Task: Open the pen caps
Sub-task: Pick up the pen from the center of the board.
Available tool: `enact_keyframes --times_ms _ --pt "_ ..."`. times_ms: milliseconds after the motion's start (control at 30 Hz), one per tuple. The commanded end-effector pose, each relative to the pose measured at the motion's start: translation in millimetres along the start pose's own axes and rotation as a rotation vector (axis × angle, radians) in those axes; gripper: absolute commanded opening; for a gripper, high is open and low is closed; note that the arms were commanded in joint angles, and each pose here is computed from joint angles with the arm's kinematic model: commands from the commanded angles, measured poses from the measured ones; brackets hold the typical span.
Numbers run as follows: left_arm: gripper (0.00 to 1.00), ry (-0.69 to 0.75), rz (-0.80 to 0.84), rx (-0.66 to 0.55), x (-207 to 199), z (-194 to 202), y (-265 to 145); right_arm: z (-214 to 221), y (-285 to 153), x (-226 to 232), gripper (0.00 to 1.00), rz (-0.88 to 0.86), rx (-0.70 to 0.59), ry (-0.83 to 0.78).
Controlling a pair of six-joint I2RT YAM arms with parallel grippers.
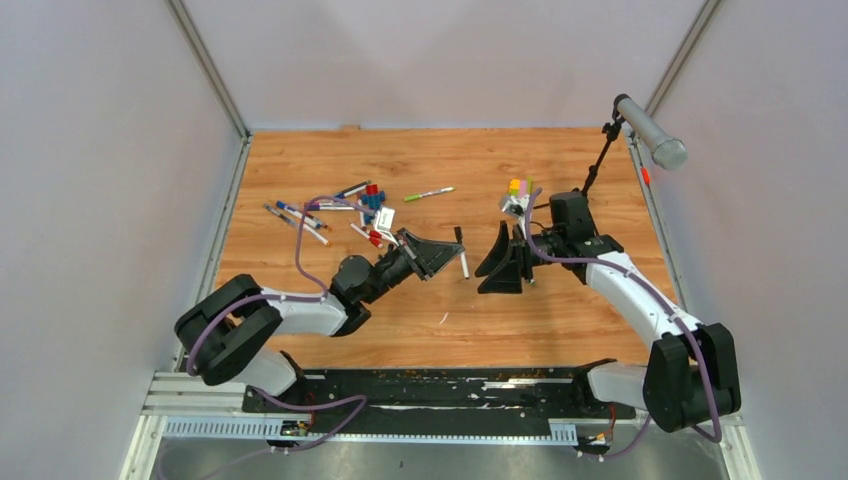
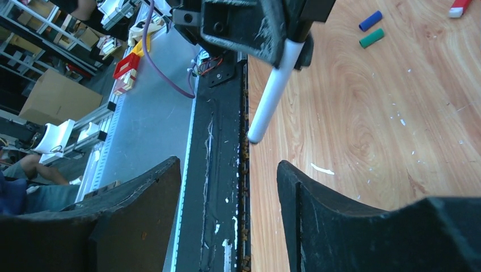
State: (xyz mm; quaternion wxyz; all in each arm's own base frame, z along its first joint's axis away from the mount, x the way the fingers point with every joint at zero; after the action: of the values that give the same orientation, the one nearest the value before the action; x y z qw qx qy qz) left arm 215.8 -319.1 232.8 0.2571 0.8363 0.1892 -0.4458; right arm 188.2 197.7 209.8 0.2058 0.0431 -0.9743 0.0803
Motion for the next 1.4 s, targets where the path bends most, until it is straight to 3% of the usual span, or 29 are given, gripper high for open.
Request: enact_keyframes --times_ms 0,333,467,667,733,767,900,1000,1200,1367 --pt "0.00 -0.004 0.115 -0.067 -29 -5 17 -4 5 -8 0.63 0.019 0.004 -0.008" --pt "0.00 -0.038 0.128 -0.044 -24 16 27 -4 8 -20 0.58 0.077 -0.014 0.088" --pt "0.00 -0.040 0.129 -0.050 -22 20 28 -4 11 -24 0.42 0.073 -0.028 0.134" --pt "0.00 -0.041 0.121 -0.049 -18 22 29 -6 11 -26 0.01 0.075 -0.020 0.130" --pt "0.00 -0.044 0.125 -0.048 -18 23 29 -6 10 -25 0.00 0.078 -0.014 0.117" --pt "0.04 -0.048 0.130 -0.047 -20 23 29 -6 10 -25 0.00 0.079 -0.009 0.111" --pt "0.38 -0.067 0.108 -0.031 -19 23 28 -6 9 -25 0.00 0.077 0.001 0.090" --pt "0.55 -0.064 0.081 0.015 -19 23 30 -5 10 -23 0.00 0.064 0.011 0.067" --pt "0.63 -0.056 0.076 0.059 -21 17 31 -5 11 -9 0.00 -0.037 0.016 0.023" --pt "0.61 -0.048 0.094 0.073 -25 13 33 -3 13 -8 0.00 -0.051 0.021 0.018"
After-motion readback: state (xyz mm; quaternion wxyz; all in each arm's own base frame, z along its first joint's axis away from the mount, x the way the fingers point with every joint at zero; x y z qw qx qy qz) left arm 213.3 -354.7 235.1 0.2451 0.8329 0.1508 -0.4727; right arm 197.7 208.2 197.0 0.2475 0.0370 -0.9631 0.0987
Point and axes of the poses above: each gripper's point midway between its finger pads, its own y axis out along the fingers, its own x axis along the line the jaws close on, z = x × y, the point moved 3 cm from there along -y, back along the fingers, and after that the axes turned 9 degrees about -y, right-handed, at the moved point
